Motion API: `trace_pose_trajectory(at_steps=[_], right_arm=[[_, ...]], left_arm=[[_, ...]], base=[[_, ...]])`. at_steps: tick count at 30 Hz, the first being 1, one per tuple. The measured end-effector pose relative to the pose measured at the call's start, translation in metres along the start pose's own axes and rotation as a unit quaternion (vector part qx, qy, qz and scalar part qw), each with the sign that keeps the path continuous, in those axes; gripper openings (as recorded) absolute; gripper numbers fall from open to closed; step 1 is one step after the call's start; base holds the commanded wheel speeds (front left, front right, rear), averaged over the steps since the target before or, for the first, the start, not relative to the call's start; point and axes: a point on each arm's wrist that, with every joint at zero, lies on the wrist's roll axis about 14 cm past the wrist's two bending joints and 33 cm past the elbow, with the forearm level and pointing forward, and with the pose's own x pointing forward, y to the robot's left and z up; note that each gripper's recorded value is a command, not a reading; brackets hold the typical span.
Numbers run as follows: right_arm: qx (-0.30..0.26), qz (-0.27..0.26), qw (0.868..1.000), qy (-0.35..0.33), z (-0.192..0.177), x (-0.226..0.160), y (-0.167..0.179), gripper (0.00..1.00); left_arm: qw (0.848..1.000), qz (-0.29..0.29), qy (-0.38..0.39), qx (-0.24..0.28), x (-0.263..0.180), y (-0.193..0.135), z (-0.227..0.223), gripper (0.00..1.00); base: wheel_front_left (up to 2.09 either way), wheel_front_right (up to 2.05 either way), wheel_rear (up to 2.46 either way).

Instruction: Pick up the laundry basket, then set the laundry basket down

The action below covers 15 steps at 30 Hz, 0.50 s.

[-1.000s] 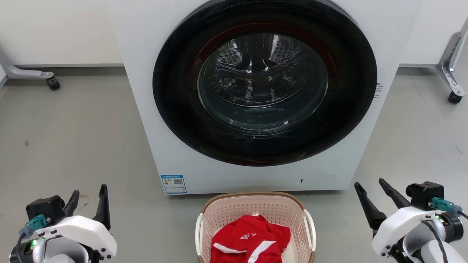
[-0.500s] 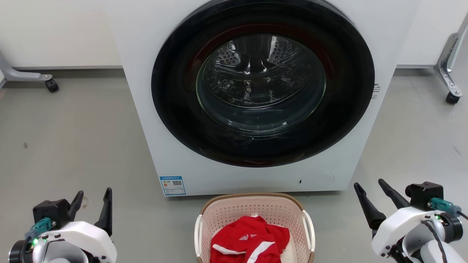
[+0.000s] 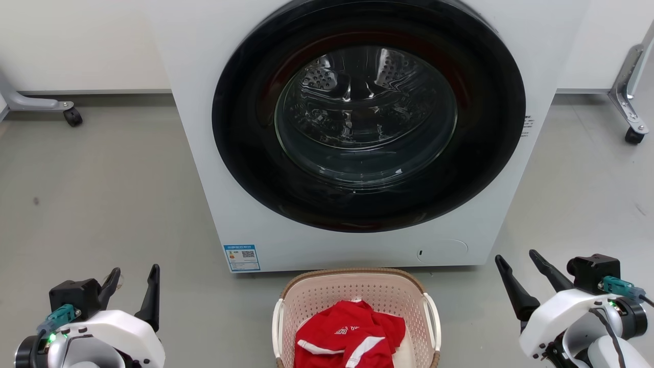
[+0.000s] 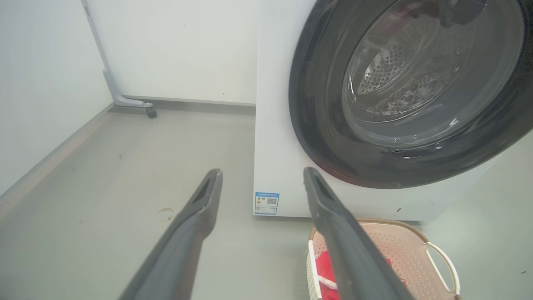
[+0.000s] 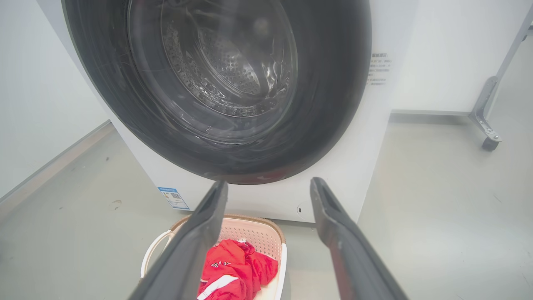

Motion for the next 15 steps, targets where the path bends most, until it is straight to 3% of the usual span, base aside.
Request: trace_pose_trajectory(at_steps=[15], right_arm=[[0.000,0.001,1.000,0.000,0.0004,0.0003,0.0006,1.00]], left_arm=[[1.000,0.004,-0.005,-0.007,0.0003,0.0017,0.0030,1.00]], base=[[0.00,0.00,0.00]])
